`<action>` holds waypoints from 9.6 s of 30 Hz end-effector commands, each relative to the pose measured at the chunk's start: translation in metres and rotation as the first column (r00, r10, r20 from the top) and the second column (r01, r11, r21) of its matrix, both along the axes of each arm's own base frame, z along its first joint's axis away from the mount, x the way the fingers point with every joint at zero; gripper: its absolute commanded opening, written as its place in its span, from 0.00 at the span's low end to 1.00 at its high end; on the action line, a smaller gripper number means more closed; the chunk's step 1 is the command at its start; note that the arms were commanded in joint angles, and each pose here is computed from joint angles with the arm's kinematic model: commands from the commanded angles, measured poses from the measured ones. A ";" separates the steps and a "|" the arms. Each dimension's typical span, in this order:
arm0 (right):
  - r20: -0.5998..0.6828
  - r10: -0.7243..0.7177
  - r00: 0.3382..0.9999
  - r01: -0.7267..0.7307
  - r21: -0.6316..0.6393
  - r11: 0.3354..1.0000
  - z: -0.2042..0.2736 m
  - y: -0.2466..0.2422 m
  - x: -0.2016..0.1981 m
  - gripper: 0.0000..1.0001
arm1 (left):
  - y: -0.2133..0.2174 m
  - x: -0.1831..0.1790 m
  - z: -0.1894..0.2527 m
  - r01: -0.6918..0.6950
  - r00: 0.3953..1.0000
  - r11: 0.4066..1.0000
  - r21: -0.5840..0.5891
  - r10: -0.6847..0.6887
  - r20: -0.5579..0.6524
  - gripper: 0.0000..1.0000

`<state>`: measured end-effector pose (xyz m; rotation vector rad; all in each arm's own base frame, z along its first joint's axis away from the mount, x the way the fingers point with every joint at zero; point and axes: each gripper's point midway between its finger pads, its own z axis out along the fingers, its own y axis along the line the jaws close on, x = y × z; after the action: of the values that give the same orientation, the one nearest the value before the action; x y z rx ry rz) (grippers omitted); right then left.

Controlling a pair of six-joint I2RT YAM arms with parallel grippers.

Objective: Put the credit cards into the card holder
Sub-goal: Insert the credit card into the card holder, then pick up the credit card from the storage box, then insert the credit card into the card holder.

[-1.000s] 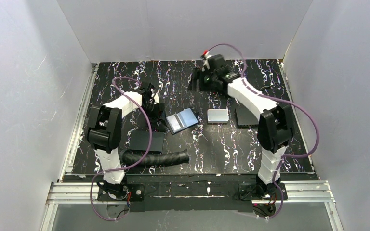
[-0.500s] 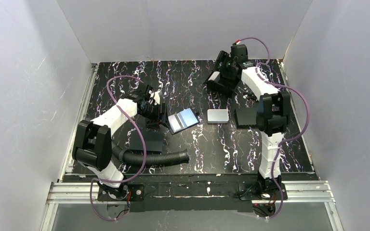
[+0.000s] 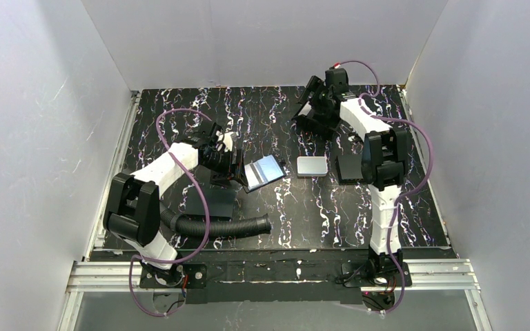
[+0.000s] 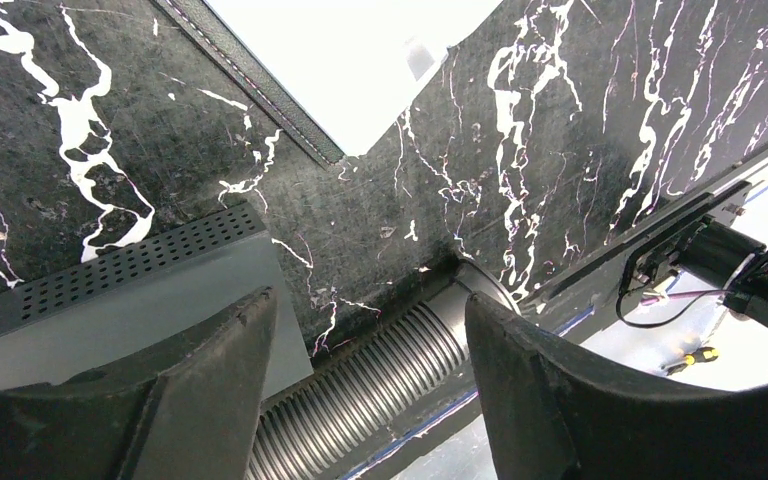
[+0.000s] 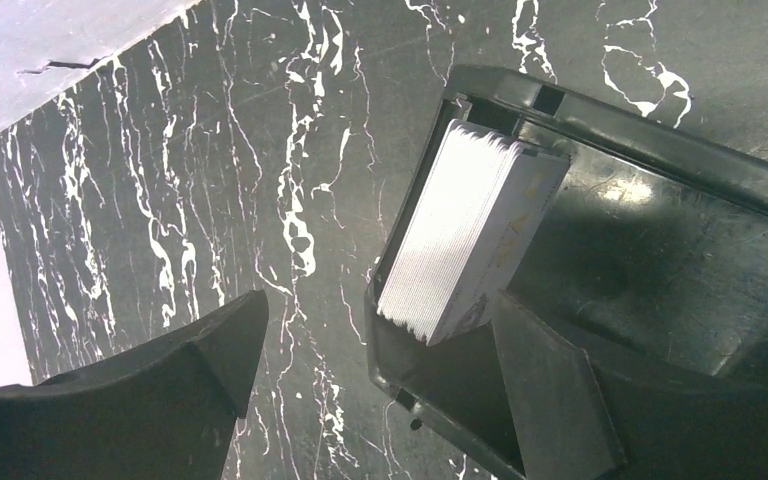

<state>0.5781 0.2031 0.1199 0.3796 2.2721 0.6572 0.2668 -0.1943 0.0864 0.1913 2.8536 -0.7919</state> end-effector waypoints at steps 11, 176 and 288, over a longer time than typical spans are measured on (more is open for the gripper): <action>0.050 -0.070 0.996 0.064 0.116 0.991 0.005 0.001 0.028 0.84 | -0.002 0.001 0.026 0.031 0.998 0.999 -0.020 -0.030 0.064 0.67; 0.083 -0.115 0.990 0.091 0.246 0.965 0.050 -0.017 0.039 0.01 | -0.010 0.001 0.017 0.065 0.997 0.998 -0.026 -0.064 0.033 0.66; -0.159 0.657 0.737 -0.644 0.129 0.754 -0.095 0.098 -0.218 0.30 | -0.044 0.075 -0.035 -0.456 0.866 0.821 -0.345 0.499 0.042 0.00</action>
<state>0.3571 0.3075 0.0395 -0.4115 2.5600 1.1314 0.3382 -0.2329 0.0482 -0.5360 2.4483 -1.0041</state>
